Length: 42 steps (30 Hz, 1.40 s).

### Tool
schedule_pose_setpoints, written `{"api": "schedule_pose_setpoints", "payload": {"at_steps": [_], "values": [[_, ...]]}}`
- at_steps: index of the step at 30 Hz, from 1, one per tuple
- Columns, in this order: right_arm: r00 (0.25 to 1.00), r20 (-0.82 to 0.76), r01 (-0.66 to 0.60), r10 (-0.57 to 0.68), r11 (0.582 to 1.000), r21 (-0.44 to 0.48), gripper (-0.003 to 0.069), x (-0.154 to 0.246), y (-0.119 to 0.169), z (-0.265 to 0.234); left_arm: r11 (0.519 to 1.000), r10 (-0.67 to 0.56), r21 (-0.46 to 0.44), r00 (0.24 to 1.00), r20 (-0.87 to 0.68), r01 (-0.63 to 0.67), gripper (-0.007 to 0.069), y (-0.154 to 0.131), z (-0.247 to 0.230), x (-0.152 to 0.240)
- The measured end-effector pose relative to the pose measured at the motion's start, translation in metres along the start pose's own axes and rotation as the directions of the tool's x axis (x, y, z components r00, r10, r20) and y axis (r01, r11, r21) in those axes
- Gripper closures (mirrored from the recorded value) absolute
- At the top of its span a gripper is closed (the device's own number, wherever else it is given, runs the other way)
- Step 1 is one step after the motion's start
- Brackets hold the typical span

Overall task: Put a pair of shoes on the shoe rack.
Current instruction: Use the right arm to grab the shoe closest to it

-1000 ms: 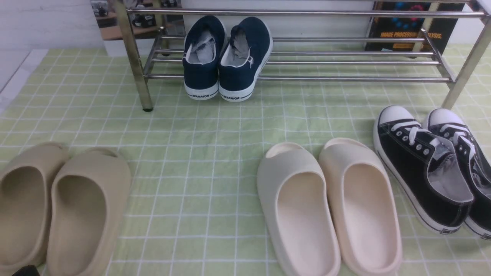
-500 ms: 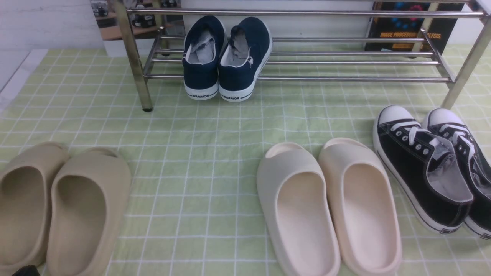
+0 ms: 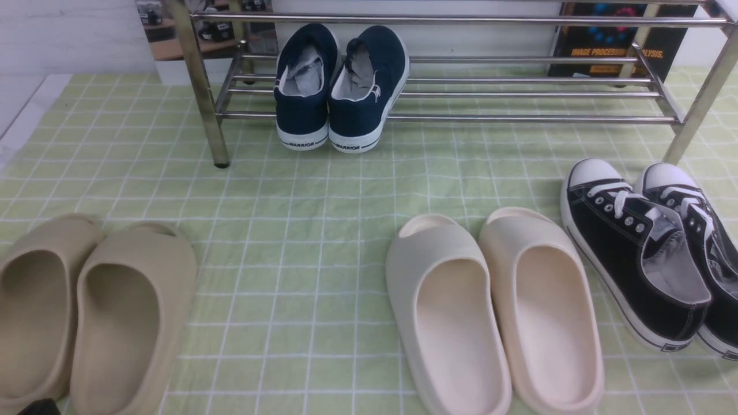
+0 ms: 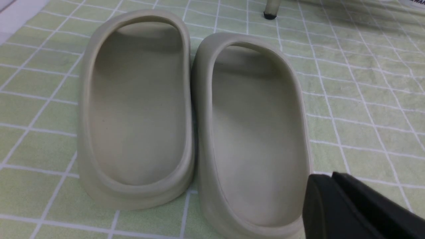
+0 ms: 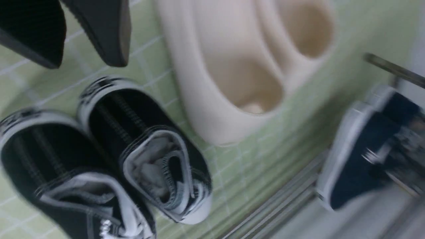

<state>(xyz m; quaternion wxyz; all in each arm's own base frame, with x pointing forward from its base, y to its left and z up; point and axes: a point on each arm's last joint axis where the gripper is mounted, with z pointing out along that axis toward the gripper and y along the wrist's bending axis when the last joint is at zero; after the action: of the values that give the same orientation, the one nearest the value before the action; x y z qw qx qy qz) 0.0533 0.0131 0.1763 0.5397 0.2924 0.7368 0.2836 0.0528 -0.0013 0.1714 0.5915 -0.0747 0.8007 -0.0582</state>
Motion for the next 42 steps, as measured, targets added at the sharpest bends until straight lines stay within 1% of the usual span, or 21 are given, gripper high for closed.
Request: {"api": "schedule_pose_setpoints", "payload": {"at_steps": [2, 4, 6, 8, 9, 10, 11, 12, 18, 22, 26, 27, 28, 32, 33, 34, 35, 36, 38, 41, 42], "values": [[0.981, -0.030, -0.195, 0.194, 0.980, -0.043, 0.0419, 0.002, 0.004, 0.000, 1.000, 0.000, 0.000, 1.000, 0.000, 0.000, 0.0588, 0.000, 0.000, 0.000], [0.961, -0.046, -0.275, 0.273, 0.959, -0.064, 0.0419, 0.003, 0.006, 0.000, 1.000, 0.000, 0.000, 1.000, 0.000, 0.000, 0.0586, 0.000, 0.000, 0.000], [0.961, -0.046, -0.275, 0.272, 0.959, -0.073, 0.0419, 0.003, 0.007, 0.000, 1.000, 0.000, 0.000, 1.000, 0.000, 0.000, 0.0586, 0.000, 0.000, 0.000], [0.973, -0.042, -0.228, 0.226, 0.971, -0.072, 0.0419, 0.003, 0.007, 0.000, 1.000, 0.000, 0.000, 1.000, 0.000, 0.000, 0.0586, 0.000, 0.000, 0.000], [0.987, -0.034, -0.157, 0.155, 0.985, -0.068, 0.0419, 0.003, 0.006, 0.000, 1.000, 0.000, 0.000, 1.000, 0.000, 0.000, 0.0584, 0.000, 0.000, 0.000], [0.989, -0.032, -0.149, 0.148, 0.986, -0.069, 0.0419, 0.002, 0.006, 0.000, 1.000, 0.000, 0.000, 1.000, 0.000, 0.000, 0.0583, 0.000, 0.000, 0.000], [0.998, -0.017, -0.068, 0.067, 0.996, -0.063, 0.0419, 0.002, 0.005, 0.000, 1.000, 0.000, 0.000, 1.000, 0.000, 0.000, 0.0581, 0.000, 0.000, 0.000], [0.999, -0.007, -0.044, 0.043, 0.997, -0.062, 0.0419, 0.001, 0.005, 0.000, 1.000, 0.000, 0.000, 1.000, 0.000, 0.000, 0.0580, 0.000, 0.000, 0.000], [0.999, 0.042, 0.009, -0.006, 0.998, -0.066, 0.0419, -0.003, 0.005, 0.000, 1.000, 0.000, 0.000, 1.000, 0.000, 0.000, 0.0575, 0.000, 0.000, 0.000], [0.980, 0.114, 0.173, -0.163, 0.981, -0.090, 0.0419, -0.017, 0.021, -0.008, 1.000, 0.000, 0.000, 1.000, 0.000, 0.000, 0.0573, 0.000, 0.000, 0.000], [0.912, 0.178, 0.386, -0.369, 0.920, -0.069, 0.0452, -0.044, 0.050, -0.019, 1.000, 0.000, 0.000, 1.000, 0.000, 0.000, 0.0573, 0.000, 0.000, 0.000], [0.904, 0.179, 0.405, -0.389, 0.912, -0.062, 0.0461, -0.046, 0.051, -0.019, 1.000, 0.000, 0.000, 1.000, 0.000, 0.000, 0.0573, 0.000, 0.000, 0.000], [0.875, 0.161, 0.468, -0.456, 0.883, -0.039, 0.0502, -0.057, 0.063, -0.020, 1.000, 0.000, 0.000, 1.000, 0.000, 0.000, 0.0573, 0.000, 0.000, 0.000], [0.784, 0.068, 0.618, -0.617, 0.786, 0.016, 0.0643, -0.093, 0.099, -0.019, 1.000, 0.000, 0.000, 1.000, 0.000, 0.000, 0.0573, 0.000, 0.000, 0.000], [0.775, 0.050, 0.630, -0.630, 0.776, 0.021, 0.0651, -0.097, 0.103, -0.018, 1.000, 0.000, 0.000, 1.000, 0.000, 0.000, 0.0573, 0.000, 0.000, 0.000], [0.740, -0.055, 0.672, -0.670, 0.740, 0.034, 0.0662, -0.111, 0.115, -0.010, 1.000, 0.000, 0.000, 1.000, 0.000, 0.000, 0.0573, 0.000, 0.000, 0.000], [0.713, -0.136, 0.698, -0.688, 0.715, 0.040, 0.0662, -0.121, 0.122, -0.003, 1.000, 0.000, 0.000, 1.000, 0.000, 0.000, 0.0573, 0.000, 0.000, 0.000], [0.707, -0.139, 0.703, -0.693, 0.710, 0.041, 0.0662, -0.125, 0.126, -0.004, 1.000, 0.000, 0.000, 1.000, 0.000, 0.000, 0.0573, 0.000, 0.000, 0.000], [0.655, -0.322, 0.730, -0.683, 0.683, 0.037, 0.0662, -0.137, 0.131, 0.015, 1.000, 0.000, 0.000, 1.000, 0.000, 0.000, 0.0573, 0.000, 0.000, 0.000], [0.594, -0.487, 0.735, -0.640, 0.678, 0.005, 0.0662, -0.143, 0.134, 0.039, 1.000, 0.000, 0.000, 1.000, 0.000, 0.000, 0.0573, 0.000, 0.000, 0.000], [0.554, -0.552, 0.733, -0.624, 0.679, -0.032, 0.0662, -0.142, 0.136, 0.055, 1.000, 0.000, 0.000, 1.000, 0.000, 0.000, 0.0573, 0.000, 0.000, 0.000]]}}
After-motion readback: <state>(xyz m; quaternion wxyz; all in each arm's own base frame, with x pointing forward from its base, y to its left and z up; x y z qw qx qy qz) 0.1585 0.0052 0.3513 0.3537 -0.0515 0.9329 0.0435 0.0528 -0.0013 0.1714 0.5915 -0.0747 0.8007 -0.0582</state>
